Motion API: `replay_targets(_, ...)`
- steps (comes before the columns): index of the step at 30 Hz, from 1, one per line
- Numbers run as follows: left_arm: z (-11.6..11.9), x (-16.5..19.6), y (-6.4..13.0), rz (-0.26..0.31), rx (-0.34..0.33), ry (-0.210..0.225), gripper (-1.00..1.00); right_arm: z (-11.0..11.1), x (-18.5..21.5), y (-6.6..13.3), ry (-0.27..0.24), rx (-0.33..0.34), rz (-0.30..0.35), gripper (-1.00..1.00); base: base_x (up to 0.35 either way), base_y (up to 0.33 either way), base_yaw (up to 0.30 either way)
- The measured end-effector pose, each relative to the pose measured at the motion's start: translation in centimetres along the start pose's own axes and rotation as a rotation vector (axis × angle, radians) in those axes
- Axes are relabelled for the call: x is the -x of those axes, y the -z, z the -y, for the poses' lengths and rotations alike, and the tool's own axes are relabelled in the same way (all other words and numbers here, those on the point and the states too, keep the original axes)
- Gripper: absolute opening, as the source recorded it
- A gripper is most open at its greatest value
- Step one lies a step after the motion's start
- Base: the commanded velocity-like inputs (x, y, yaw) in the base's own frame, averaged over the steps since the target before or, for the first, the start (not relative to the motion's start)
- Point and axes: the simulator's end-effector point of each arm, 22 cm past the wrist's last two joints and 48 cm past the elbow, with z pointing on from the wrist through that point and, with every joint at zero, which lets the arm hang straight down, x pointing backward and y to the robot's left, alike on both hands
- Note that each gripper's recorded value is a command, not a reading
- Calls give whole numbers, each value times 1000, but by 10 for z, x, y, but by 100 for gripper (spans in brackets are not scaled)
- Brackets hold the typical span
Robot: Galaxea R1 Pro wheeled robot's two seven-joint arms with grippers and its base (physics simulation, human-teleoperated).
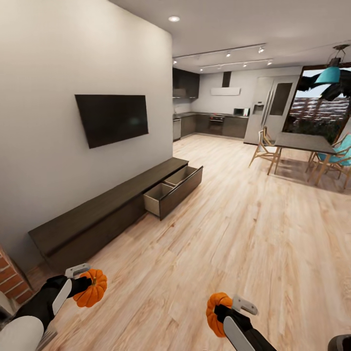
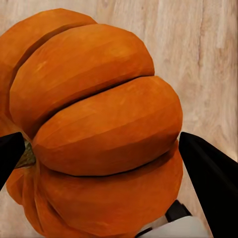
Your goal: Place each of the two pumpkins and all three candles from the living room inside a cabinet in the living room (use any cabinet), then make sure every cabinet is closed, and position the cauldron so it is next to a table in the living room.
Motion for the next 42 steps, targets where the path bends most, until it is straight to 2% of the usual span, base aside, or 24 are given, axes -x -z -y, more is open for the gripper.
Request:
replay_targets(12, 1, -1, -1, -3, 0, 0, -100, 2, -4, -3, 3, 6, -8, -100, 0, 0, -271)
replay_targets(24, 13, -6, -1, -9, -17, -1, -100, 3, -6, -4, -6, 2, -10, -100, 0, 0, -279)
replay_targets(27, 14, -6, -2, -9, -17, -1, -100, 6, 5, -4, 3, -12, -5, -100, 61, 12, -266)
replay_targets(29, 14, -7, -2, -10, -17, -1, -100, 11, 25, -6, -25, -20, 0, -100, 189, 86, -258)
replay_targets(32, 14, -7, -2, -11, -16, -1, -100, 13, 50, -6, -105, -20, -9, -100, 245, 87, -254)
replay_targets(37, 15, -8, -3, -13, -19, 0, -100, 7, 97, -1, -139, -1, 11, -100, 78, 18, -243)
replay_targets(40, 16, -10, -3, -19, -27, 2, -100, 11, 123, 2, -211, 12, 8, -100, 89, 13, -178)
replay_targets(42, 18, -11, -3, -25, -32, 7, -100, 3, 139, 8, -224, 37, 12, -100, 235, 60, -57)
